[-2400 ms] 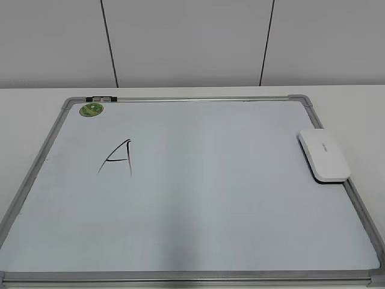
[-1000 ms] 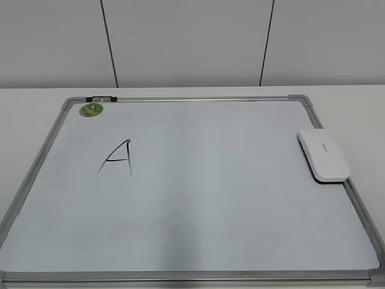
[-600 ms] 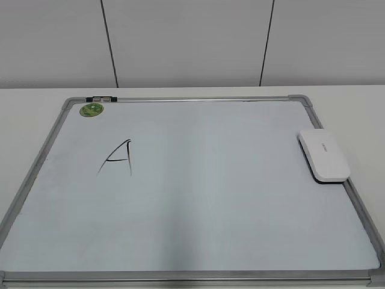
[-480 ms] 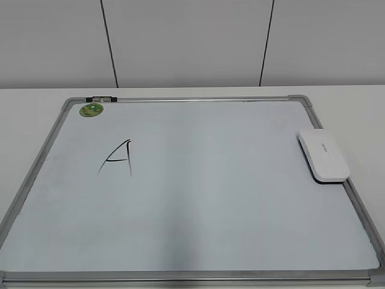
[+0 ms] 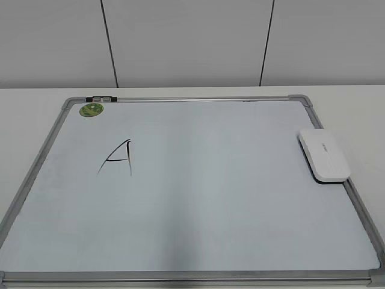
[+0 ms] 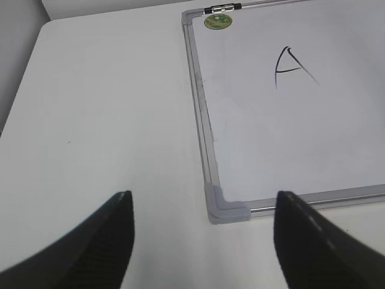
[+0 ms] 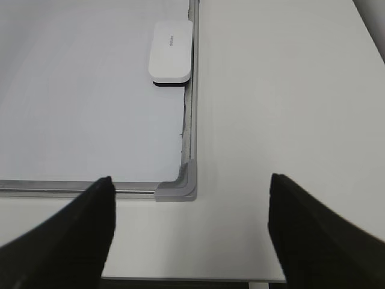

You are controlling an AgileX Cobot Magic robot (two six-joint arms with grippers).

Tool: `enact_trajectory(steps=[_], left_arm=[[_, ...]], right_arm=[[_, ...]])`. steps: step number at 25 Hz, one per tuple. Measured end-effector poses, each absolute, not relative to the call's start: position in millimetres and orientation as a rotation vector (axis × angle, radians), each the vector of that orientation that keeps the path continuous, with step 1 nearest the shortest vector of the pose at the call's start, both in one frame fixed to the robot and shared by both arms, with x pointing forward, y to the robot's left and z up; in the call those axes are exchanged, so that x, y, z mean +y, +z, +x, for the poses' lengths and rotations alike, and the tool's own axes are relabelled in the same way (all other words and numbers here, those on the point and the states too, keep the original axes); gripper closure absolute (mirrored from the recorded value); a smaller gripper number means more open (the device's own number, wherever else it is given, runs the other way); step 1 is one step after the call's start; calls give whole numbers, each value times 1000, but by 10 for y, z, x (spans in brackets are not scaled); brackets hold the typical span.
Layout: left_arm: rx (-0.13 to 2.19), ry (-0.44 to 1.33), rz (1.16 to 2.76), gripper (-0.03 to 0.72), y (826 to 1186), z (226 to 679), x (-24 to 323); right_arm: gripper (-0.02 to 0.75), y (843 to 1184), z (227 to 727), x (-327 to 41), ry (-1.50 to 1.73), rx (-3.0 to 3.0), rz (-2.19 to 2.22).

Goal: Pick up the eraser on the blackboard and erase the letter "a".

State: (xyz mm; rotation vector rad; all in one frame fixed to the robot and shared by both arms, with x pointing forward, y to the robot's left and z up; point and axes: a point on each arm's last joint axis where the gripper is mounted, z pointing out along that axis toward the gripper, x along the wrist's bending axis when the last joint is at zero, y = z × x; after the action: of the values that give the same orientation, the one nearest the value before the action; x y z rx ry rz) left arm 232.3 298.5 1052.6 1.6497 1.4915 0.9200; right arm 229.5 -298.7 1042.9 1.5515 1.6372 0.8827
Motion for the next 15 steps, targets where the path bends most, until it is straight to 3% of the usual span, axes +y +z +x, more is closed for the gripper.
enact_trajectory(steps=[15], left_arm=[[1492, 920, 1650, 161, 10526, 2323, 2985]], right_arm=[[151, 10427, 2294, -2987, 881, 1639, 1553]])
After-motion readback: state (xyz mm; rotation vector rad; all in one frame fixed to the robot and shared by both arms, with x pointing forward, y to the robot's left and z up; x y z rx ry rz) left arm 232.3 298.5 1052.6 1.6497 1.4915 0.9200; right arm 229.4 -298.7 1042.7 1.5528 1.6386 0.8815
